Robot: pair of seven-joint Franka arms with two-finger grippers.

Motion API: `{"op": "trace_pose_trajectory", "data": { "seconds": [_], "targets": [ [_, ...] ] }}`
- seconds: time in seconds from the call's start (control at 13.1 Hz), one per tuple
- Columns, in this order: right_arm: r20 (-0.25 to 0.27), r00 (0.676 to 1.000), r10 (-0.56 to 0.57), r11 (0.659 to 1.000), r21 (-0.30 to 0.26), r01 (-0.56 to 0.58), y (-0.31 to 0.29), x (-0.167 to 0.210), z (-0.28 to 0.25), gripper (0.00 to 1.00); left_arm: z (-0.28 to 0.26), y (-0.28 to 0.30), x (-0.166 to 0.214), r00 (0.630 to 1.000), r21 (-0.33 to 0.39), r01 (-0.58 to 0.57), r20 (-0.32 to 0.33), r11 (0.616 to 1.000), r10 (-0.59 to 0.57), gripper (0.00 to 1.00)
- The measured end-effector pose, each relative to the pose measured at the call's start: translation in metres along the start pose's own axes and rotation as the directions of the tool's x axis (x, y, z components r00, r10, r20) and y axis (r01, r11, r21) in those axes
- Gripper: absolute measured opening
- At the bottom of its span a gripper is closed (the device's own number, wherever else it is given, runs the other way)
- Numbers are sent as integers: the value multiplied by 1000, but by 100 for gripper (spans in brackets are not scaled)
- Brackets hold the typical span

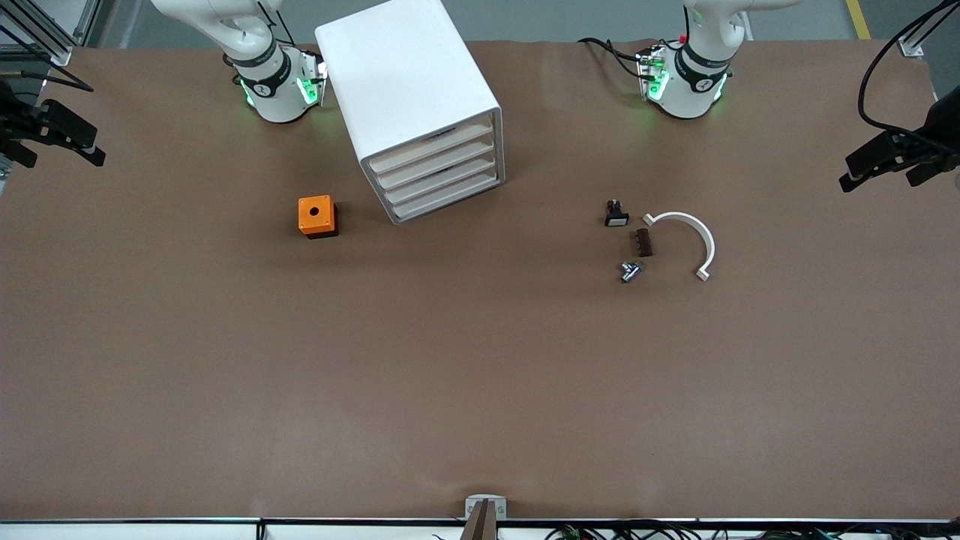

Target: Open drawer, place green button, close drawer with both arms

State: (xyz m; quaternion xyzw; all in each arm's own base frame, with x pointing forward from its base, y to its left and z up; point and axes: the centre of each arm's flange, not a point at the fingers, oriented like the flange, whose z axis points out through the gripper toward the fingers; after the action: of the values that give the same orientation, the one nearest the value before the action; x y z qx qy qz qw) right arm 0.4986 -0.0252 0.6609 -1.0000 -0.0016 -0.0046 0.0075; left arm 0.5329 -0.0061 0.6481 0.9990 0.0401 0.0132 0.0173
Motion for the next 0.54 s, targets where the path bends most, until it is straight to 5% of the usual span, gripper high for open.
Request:
{"op": "trace_pose_trajectory", "data": {
  "seconds": [0.54],
  "targets": [
    [1, 1000, 0, 1000, 0, 0, 0, 0, 0, 100, -8, 7, -3, 999, 1, -37, 5, 999, 37, 100]
  ]
}}
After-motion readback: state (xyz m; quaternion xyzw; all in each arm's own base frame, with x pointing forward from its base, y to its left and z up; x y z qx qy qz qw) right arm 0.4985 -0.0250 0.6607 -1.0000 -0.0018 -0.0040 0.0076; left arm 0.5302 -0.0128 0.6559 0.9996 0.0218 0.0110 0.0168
